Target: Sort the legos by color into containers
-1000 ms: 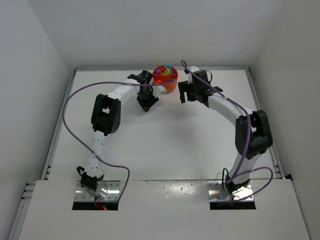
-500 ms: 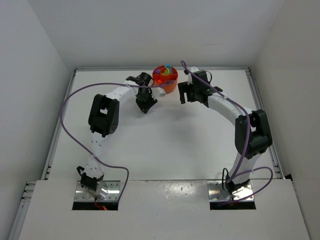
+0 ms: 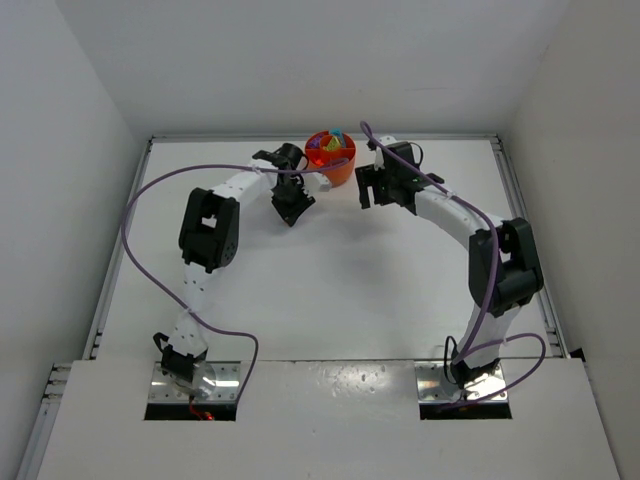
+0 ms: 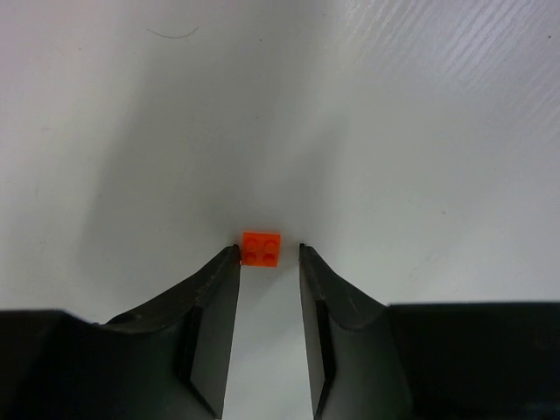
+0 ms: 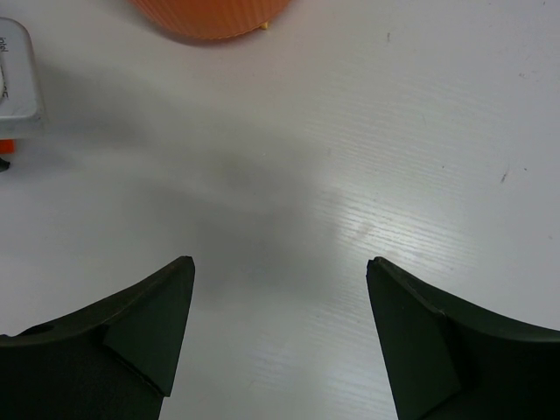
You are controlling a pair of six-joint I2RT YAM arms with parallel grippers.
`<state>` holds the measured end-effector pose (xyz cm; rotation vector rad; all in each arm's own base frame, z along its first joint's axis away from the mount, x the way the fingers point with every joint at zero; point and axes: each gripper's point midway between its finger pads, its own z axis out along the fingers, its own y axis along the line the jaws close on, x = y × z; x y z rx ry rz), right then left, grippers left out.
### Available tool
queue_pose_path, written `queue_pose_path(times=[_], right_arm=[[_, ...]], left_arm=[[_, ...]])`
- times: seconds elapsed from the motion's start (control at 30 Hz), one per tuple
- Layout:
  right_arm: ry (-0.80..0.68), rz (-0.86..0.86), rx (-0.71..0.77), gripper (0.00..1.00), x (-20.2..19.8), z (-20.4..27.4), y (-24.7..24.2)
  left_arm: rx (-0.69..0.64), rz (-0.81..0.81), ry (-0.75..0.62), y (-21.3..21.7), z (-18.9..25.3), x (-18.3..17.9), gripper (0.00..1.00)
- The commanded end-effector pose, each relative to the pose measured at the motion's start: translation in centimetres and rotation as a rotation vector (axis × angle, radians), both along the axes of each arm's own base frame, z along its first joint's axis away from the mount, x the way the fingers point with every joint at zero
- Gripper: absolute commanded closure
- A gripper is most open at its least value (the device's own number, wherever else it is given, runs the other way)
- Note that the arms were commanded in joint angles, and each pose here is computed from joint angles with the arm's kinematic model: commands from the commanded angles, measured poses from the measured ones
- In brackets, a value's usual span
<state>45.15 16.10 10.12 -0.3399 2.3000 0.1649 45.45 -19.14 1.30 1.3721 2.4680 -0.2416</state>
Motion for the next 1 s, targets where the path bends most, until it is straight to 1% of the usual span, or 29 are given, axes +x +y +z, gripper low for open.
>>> queue_pose_path(times=[0.0, 0.17, 0.23, 0.27, 0.37, 0.4, 0.47, 0.53, 0.6, 0.67, 0.73, 0.77, 0.83, 0.97], right_arm=[[-0.053, 0.002, 0.029, 0.2, 1.3, 2.0, 0.5], [-0.056, -0.005, 0.023, 0.2, 1.4, 2.0, 0.4], [-0.056, -0.005, 0.023, 0.2, 1.4, 2.0, 0.4], [-0.056, -0.005, 0.023, 0.2, 1.4, 2.0, 0.4], [-0.064, -0.005, 0.026, 0.2, 1.3, 2.2, 0.4], [-0.056, -0.005, 0.023, 0.2, 1.1, 1.8, 0.3], [-0.067, -0.005, 0.027, 0.2, 1.1, 2.4, 0.3], [-0.074, -0.005, 0.03, 0.2, 1.0, 2.5, 0.3], [-0.074, -0.005, 0.03, 0.2, 0.8, 2.6, 0.2], [-0.076, -0.012, 0.024, 0.2, 0.8, 2.6, 0.0], [-0.076, -0.012, 0.024, 0.2, 0.8, 2.6, 0.0], [-0.085, -0.012, 0.027, 0.2, 1.0, 2.7, 0.1], [-0.085, -0.012, 0.028, 0.2, 1.0, 2.7, 0.1], [-0.085, -0.012, 0.028, 0.2, 1.0, 2.7, 0.1]], left_arm=[[-0.003, 0.006, 0.105, 0.1, -3.5, -1.6, 0.62], [-0.005, 0.013, 0.13, 0.2, -3.9, -2.2, 0.76], [-0.005, 0.022, 0.135, 0.2, -4.2, -2.4, 0.78], [-0.012, 0.022, 0.119, 0.1, -3.8, -2.1, 0.82], [-0.017, 0.033, 0.112, 0.1, -3.7, -2.3, 0.87], [-0.029, 0.044, 0.09, -0.1, -2.7, -2.0, 0.91], [-0.079, 0.046, 0.061, -0.8, -1.7, -1.8, 0.94], [-0.142, 0.062, -0.018, -1.8, 1.3, -0.5, 0.99], [-0.199, 0.072, -0.043, -2.6, 3.0, -0.3, 1.0], [-0.268, 0.104, -0.091, -3.2, 5.7, 0.8, 1.0], [-0.318, 0.139, -0.113, -3.9, 7.4, 1.4, 1.0], [-0.355, 0.154, -0.151, -4.0, 8.9, 2.4, 1.0], [-0.391, 0.18, -0.184, -4.4, 10.1, 3.1, 1.0], [-0.505, 0.263, -0.256, -5.4, 13.2, 5.5, 1.0]])
